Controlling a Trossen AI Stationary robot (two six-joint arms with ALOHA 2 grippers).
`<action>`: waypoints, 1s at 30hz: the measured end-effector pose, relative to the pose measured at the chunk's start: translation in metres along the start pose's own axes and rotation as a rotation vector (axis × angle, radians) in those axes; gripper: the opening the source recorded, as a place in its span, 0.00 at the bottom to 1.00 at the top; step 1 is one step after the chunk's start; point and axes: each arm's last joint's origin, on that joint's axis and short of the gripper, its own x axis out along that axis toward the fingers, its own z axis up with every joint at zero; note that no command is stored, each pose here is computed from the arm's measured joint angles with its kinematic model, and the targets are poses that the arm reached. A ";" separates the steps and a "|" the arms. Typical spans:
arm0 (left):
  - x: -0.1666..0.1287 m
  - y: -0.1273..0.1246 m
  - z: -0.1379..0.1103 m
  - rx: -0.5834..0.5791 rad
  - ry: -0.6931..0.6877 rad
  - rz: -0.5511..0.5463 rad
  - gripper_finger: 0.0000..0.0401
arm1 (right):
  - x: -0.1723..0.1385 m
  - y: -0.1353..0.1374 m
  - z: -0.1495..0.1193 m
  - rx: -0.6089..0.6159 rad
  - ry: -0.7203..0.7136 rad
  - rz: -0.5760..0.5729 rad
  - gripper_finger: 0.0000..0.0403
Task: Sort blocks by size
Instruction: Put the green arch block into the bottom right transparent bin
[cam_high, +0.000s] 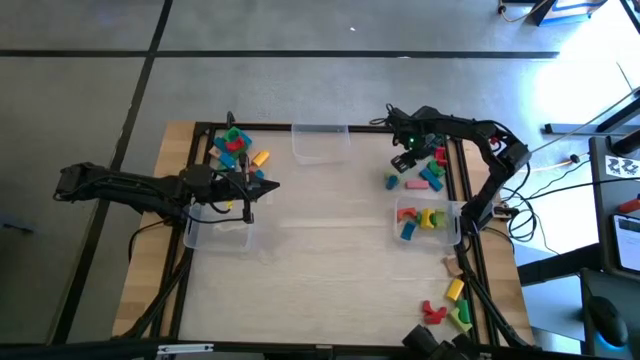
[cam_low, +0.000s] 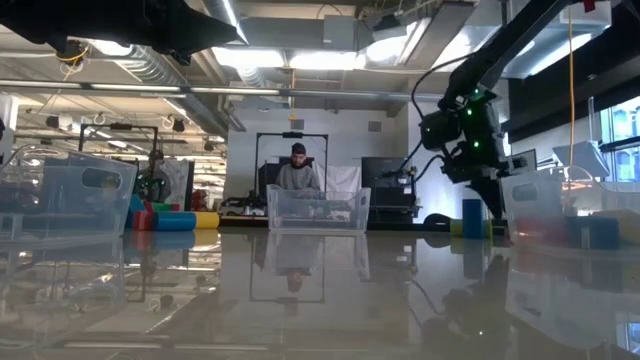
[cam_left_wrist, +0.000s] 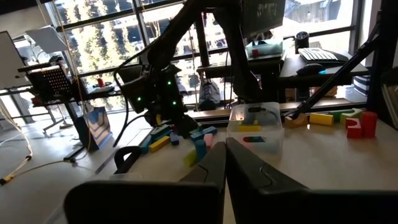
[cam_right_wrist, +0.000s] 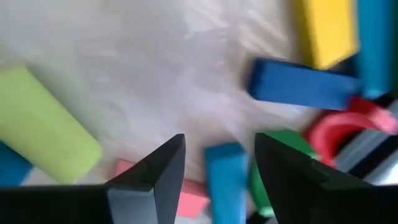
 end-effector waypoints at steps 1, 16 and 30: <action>0.000 0.000 0.000 0.000 0.000 0.000 0.01 | -0.002 -0.001 -0.001 0.010 -0.007 -0.029 0.49; 0.000 0.000 -0.001 -0.012 0.013 -0.003 0.01 | 0.015 -0.026 -0.010 0.217 0.065 -0.100 0.49; 0.000 0.000 -0.002 0.004 0.017 -0.003 0.01 | 0.033 -0.024 -0.014 0.233 0.027 -0.115 0.49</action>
